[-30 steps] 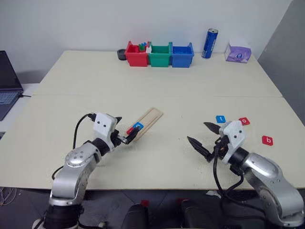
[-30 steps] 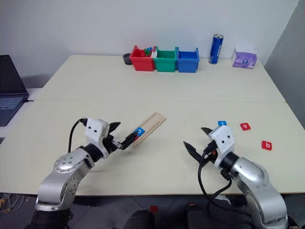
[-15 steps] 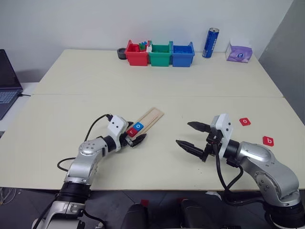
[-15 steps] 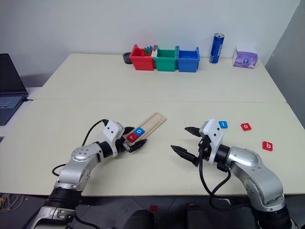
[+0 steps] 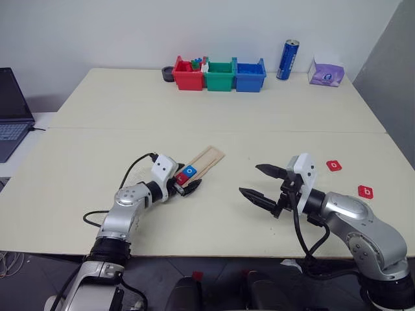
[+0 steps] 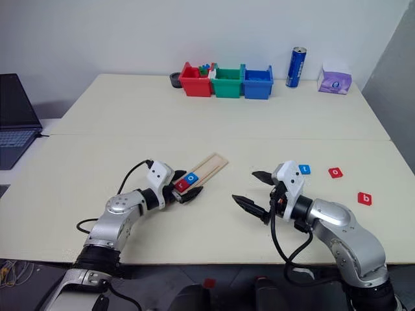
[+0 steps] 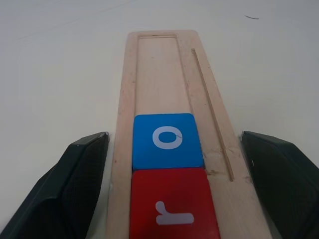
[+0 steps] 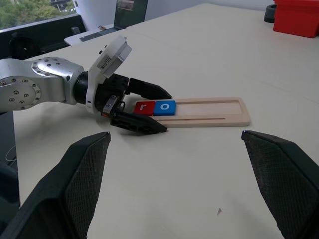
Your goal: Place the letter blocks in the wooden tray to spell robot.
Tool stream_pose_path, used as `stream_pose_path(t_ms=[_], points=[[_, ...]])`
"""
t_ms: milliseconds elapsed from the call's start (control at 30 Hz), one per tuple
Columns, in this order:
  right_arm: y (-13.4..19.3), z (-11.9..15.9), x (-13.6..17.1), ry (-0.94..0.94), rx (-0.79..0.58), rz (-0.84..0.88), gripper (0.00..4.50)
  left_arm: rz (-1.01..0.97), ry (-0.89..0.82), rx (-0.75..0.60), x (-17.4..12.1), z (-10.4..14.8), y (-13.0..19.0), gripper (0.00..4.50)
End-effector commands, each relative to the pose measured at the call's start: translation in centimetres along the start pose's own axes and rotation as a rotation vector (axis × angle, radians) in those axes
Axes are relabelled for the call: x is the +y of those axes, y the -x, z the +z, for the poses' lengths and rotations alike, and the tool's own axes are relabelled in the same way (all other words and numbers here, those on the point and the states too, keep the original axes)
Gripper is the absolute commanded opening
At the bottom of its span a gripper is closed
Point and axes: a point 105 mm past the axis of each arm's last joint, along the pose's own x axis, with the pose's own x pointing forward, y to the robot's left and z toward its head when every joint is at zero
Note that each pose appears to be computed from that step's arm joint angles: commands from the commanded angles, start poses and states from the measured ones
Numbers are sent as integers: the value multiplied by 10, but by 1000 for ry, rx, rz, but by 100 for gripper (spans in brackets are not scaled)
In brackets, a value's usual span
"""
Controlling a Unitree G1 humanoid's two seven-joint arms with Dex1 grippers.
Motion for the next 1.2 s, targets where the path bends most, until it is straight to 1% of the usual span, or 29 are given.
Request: stream_pose_path(t_ms=[33, 133, 333, 400, 467, 567, 667, 767, 867, 1200], points=[[0, 15, 6, 38, -47, 17, 450, -18, 7, 104, -2, -23, 0, 411], [0, 16, 6, 35, -52, 11, 450, -25, 1, 104, 1, -21, 0, 341], [3, 16, 5, 29, -54, -2, 450, -34, -17, 97, 6, -14, -1, 341], [4, 15, 6, 30, -52, -2, 450, -72, -43, 82, 3, -9, -2, 341], [7, 14, 8, 38, -45, 8, 450, -163, -99, 46, -9, 3, -3, 341], [12, 12, 11, 55, -26, 32, 450, -345, -176, -6, -35, 17, 2, 341], [20, 7, 15, 63, -2, 63, 450, -555, -244, -24, -60, 24, 17, 341], [30, 0, 18, 81, 33, 99, 450, -697, -301, -18, -70, 27, 30, 341], [40, -6, 20, 100, 63, 138, 450, -785, -353, 2, -71, 26, 36, 341], [54, -19, 25, 147, 119, 205, 450, -830, -432, 6, -63, 15, 25, 341]])
